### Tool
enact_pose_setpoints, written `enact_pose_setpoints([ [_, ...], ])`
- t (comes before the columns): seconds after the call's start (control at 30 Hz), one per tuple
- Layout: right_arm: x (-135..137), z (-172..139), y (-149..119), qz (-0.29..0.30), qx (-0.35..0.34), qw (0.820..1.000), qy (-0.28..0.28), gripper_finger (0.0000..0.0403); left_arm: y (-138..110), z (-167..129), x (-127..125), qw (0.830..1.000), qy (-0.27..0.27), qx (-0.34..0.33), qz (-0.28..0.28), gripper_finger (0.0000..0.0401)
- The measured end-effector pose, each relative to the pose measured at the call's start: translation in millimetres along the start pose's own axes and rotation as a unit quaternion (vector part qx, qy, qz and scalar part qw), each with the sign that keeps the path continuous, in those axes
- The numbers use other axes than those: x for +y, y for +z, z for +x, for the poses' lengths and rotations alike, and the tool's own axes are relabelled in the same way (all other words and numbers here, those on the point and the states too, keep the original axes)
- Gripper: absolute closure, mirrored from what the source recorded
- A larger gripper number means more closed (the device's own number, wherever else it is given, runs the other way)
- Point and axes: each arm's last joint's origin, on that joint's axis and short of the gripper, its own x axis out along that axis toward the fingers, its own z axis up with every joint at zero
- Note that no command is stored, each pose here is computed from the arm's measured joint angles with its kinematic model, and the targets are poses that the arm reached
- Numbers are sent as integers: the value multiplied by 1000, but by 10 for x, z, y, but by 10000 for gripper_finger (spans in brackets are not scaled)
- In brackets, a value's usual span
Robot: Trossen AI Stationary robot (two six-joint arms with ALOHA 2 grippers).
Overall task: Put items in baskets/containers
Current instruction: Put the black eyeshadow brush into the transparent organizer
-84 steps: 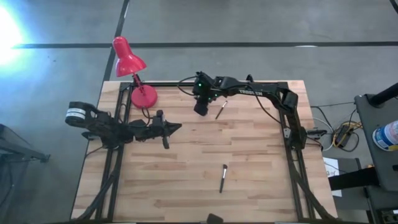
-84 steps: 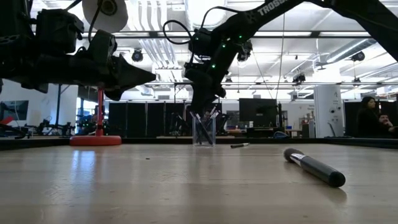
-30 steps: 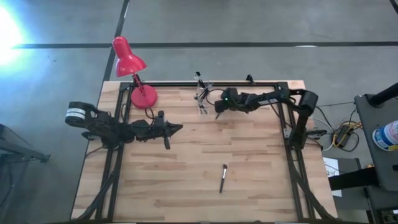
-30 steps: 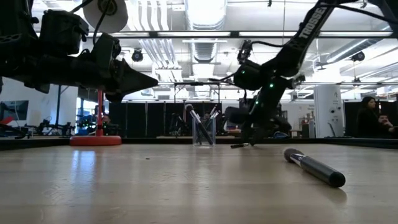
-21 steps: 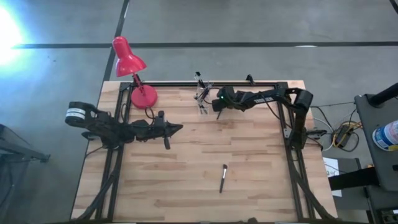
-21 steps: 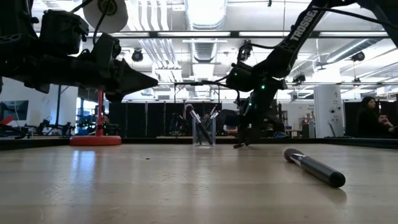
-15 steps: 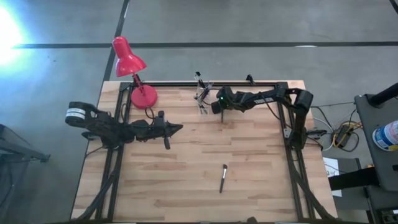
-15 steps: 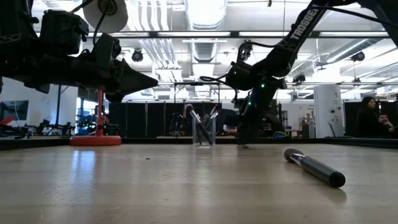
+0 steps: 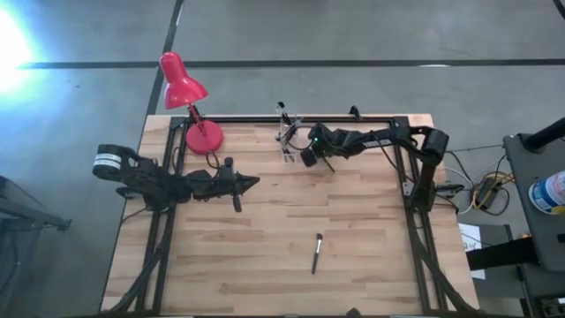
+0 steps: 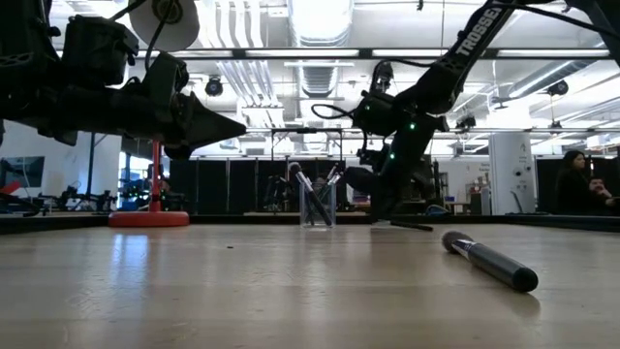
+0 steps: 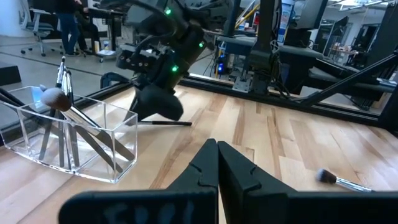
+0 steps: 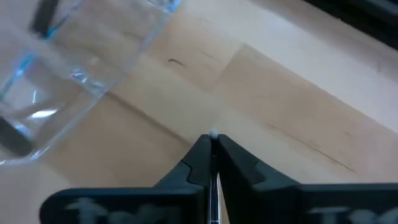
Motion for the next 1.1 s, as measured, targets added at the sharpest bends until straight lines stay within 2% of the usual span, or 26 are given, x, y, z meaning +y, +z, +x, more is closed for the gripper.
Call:
enact_pose_setpoints([
  [0.2, 130, -242, -33, -43, -30, 999, 7, 392, 0, 0, 0, 1000, 0, 0, 0, 401],
  [0.5, 316, -946, -95, -62, -140, 988, 24, 393, 0, 0, 0, 1000, 0, 0, 0, 401],
  [0.63, 454, -1184, -96, -73, -234, 966, 84, 394, 0, 0, 0, 1000, 0, 0, 0, 401],
  [0.8, 559, -1251, -115, -82, -363, 917, 144, 394, -2, -1, 0, 1000, 0, 0, 0, 401],
  [0.9, 573, -1176, -108, -71, -404, 899, 153, 394, -2, -1, 0, 1000, 0, 0, 0, 401],
  [1.03, 581, -1019, -3, -66, -432, 883, 173, 394, -2, -1, 0, 1000, 0, 0, 1, 401],
  [1.1, 592, -932, 69, -68, -435, 880, 177, 394, -2, -1, 1, 1000, 0, 0, 1, 401],
])
